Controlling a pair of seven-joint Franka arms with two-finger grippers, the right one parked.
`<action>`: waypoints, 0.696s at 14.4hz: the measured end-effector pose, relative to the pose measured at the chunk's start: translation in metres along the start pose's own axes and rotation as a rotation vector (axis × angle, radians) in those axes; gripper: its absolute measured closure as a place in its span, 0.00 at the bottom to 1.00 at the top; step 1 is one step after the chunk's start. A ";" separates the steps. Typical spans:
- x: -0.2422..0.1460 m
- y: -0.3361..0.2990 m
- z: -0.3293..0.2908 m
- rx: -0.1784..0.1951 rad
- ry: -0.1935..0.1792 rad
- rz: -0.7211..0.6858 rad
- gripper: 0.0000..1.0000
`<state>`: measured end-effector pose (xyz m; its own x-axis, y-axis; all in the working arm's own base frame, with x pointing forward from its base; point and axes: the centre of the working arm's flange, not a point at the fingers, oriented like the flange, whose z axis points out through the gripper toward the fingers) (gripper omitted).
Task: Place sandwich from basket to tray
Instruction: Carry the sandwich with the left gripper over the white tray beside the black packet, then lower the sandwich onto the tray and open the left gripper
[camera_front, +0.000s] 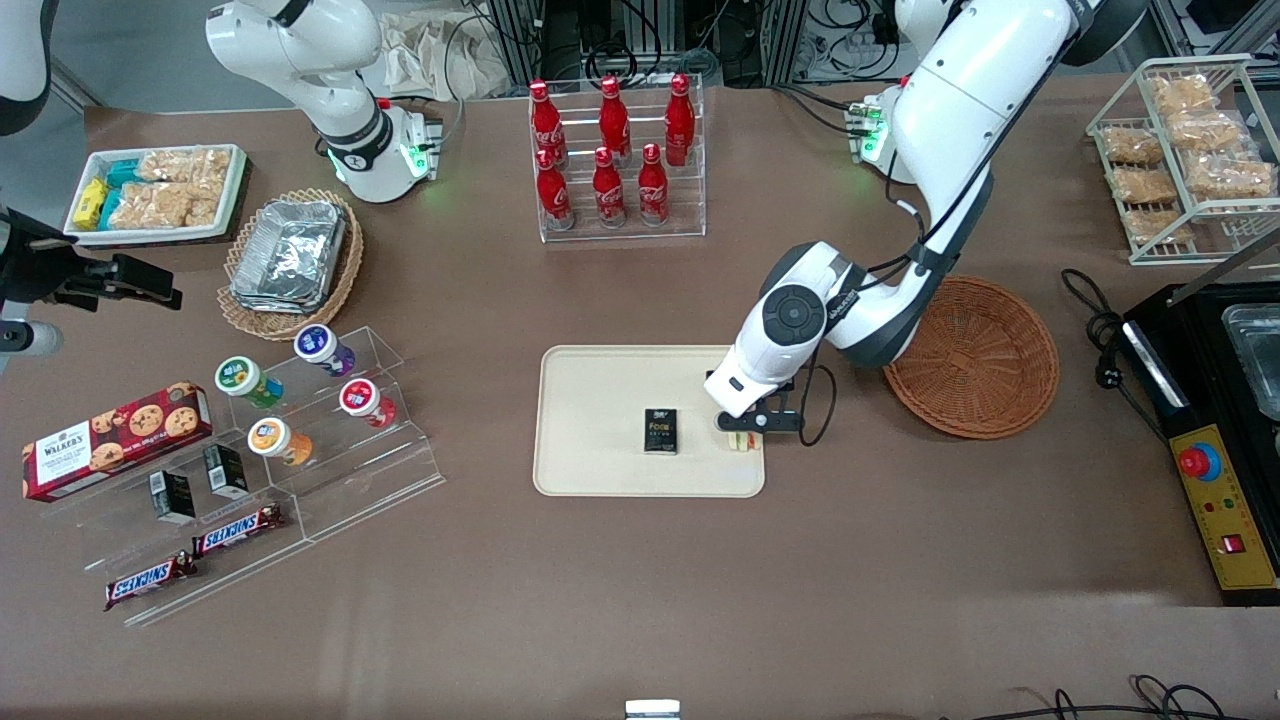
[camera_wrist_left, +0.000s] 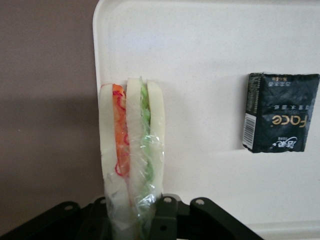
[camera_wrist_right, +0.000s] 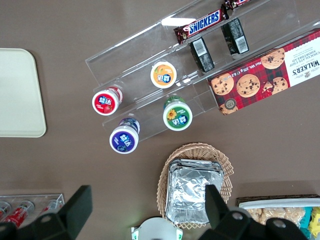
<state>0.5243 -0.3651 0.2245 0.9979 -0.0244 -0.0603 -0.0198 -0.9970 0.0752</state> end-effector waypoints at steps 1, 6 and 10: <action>0.000 0.001 0.000 0.002 0.003 0.005 0.80; -0.002 0.006 0.002 0.007 0.006 0.021 0.36; 0.000 0.007 0.000 0.005 0.010 0.020 0.01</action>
<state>0.5239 -0.3717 0.2253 0.9979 -0.0441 -0.0485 -0.0405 -0.9966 0.0717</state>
